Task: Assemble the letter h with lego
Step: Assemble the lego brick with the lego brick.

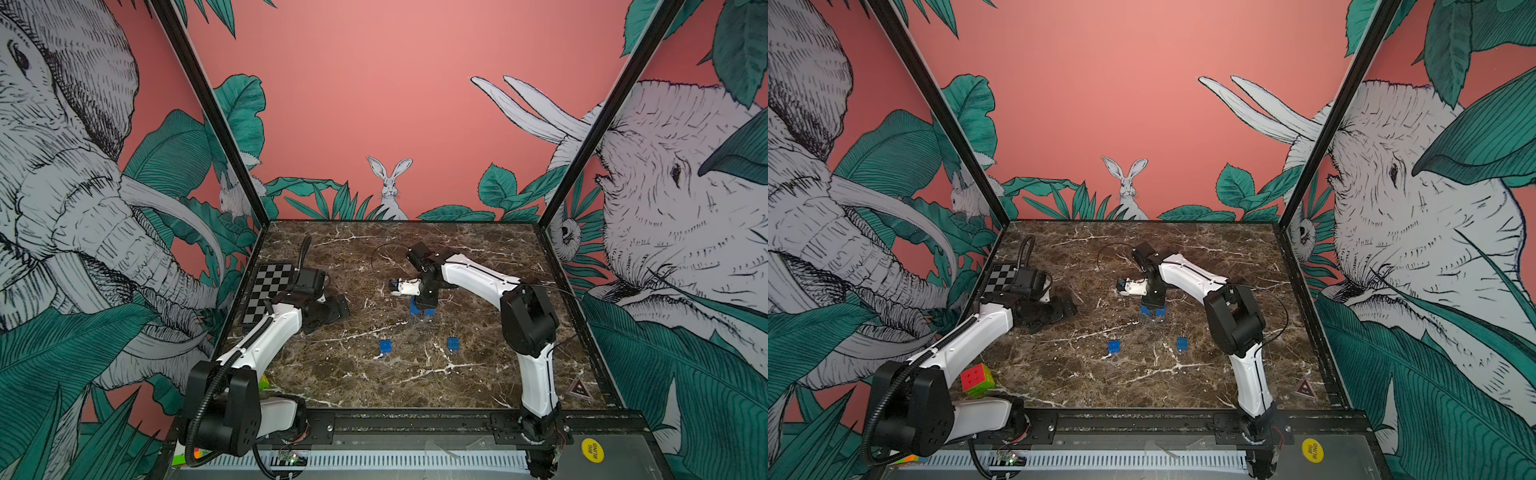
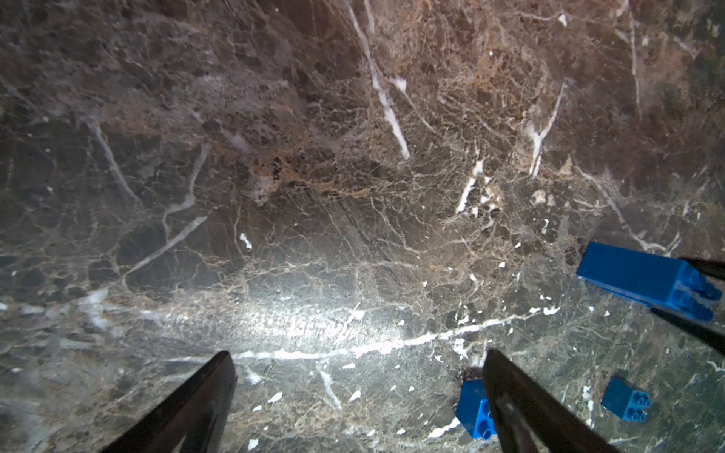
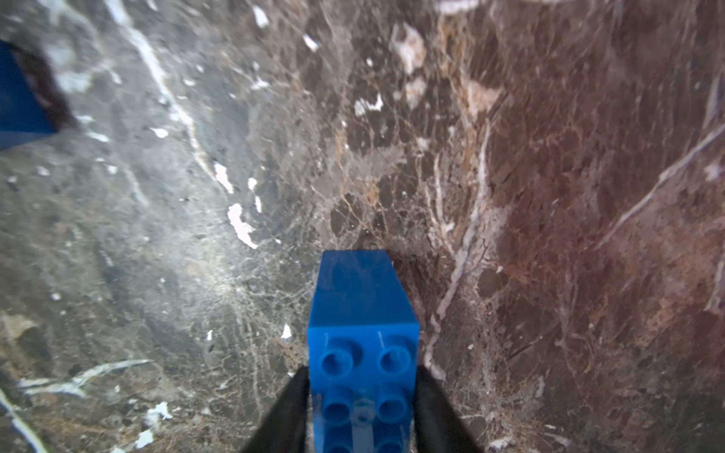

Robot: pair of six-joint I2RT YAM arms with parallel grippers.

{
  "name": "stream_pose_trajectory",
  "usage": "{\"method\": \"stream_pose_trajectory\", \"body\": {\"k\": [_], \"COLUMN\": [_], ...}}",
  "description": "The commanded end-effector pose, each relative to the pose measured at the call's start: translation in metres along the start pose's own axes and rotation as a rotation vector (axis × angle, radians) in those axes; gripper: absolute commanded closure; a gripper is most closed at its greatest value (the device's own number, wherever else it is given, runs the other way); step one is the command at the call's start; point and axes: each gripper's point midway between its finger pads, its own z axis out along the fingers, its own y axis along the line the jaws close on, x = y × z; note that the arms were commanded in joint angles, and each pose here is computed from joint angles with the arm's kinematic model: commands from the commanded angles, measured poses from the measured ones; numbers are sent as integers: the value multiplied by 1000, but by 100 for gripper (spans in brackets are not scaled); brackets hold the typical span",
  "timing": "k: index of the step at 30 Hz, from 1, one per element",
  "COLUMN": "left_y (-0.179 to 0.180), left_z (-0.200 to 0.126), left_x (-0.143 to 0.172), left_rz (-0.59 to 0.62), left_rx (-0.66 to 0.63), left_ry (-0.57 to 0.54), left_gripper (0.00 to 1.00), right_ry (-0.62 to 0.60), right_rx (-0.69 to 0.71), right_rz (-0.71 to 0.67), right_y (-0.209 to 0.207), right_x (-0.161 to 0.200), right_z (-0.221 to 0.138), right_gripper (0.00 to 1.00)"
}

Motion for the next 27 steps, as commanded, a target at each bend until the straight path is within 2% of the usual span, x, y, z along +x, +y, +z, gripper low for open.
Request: {"method": "stream_pose_trajectory", "body": {"k": [1, 5, 6, 7, 14, 19, 25, 27], "left_y": [0, 0, -1, -1, -2, -4, -7, -8], "left_z": [-3, -4, -4, -5, -5, -9, -13, -15], "left_x": [0, -1, -1, -1, -3, -6, -9, -8], "left_rz": [9, 9, 10, 12, 12, 21, 45, 55], "left_rx": [-9, -8, -8, -8, -8, -6, -10, -8], "left_ry": [-6, -7, -7, -8, -10, -16, -14, -12], "left_gripper": [1, 1, 1, 1, 1, 1, 1, 1], "right_ry": [67, 60, 56, 49, -56, -117, -342, -416], "right_rx": [-24, 0, 14, 23, 99, 206, 382, 380], "right_rz": [-1, -3, -5, -9, -7, 5, 54, 108], "right_y": [8, 4, 2, 1, -10, -19, -22, -13], "right_x": [13, 10, 9, 7, -16, -20, -42, -48], "right_z": [14, 8, 5, 3, -36, -75, -146, -166], "right_gripper": [44, 26, 3, 1, 1, 1, 1, 2]}}
